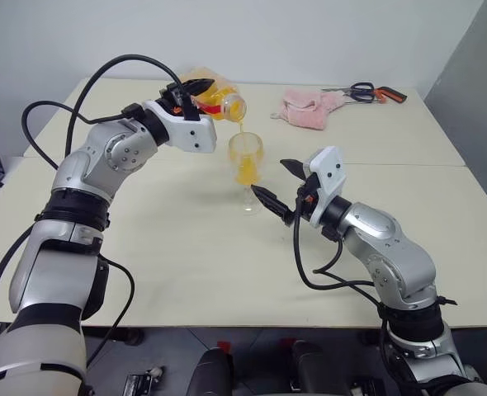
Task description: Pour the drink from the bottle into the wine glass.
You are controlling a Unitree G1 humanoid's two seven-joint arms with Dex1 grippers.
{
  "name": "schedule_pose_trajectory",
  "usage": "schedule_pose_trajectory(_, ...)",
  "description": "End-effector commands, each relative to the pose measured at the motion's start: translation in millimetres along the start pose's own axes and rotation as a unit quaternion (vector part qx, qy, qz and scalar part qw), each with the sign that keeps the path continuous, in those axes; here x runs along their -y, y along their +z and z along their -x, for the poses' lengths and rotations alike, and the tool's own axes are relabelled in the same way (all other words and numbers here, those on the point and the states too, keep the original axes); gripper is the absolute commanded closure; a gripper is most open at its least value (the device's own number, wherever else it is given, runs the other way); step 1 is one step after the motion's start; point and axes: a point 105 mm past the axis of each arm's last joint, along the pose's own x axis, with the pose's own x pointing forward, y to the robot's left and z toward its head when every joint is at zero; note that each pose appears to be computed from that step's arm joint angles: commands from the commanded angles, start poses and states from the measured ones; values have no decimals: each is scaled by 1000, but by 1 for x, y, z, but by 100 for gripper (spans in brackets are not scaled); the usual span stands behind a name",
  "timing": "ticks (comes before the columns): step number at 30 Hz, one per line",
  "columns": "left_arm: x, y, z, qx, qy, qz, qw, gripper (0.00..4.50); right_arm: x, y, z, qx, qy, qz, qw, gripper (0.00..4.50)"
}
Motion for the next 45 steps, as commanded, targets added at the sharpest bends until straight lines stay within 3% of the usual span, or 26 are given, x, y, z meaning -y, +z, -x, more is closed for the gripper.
schedule_pose_trajectory(1, -28, 2, 0, 7, 37, -24, 999, 286, -5, 16, 2, 33, 8, 13, 999, 0)
schedule_pose_trajectory(20, -30, 1, 0, 10, 35, -32, 999, 286, -7, 27, 18, 79, 23, 30, 996, 0)
schedule_pose_trajectory(31, -30, 0, 0, 10, 35, -32, 999, 286, -2, 33, 38, 80, 23, 37, 996, 0)
schedule_pose_trajectory(45, -29, -1, 0, 8, 34, -37, 999, 286, -6, 31, 38, 74, 33, 35, 996, 0)
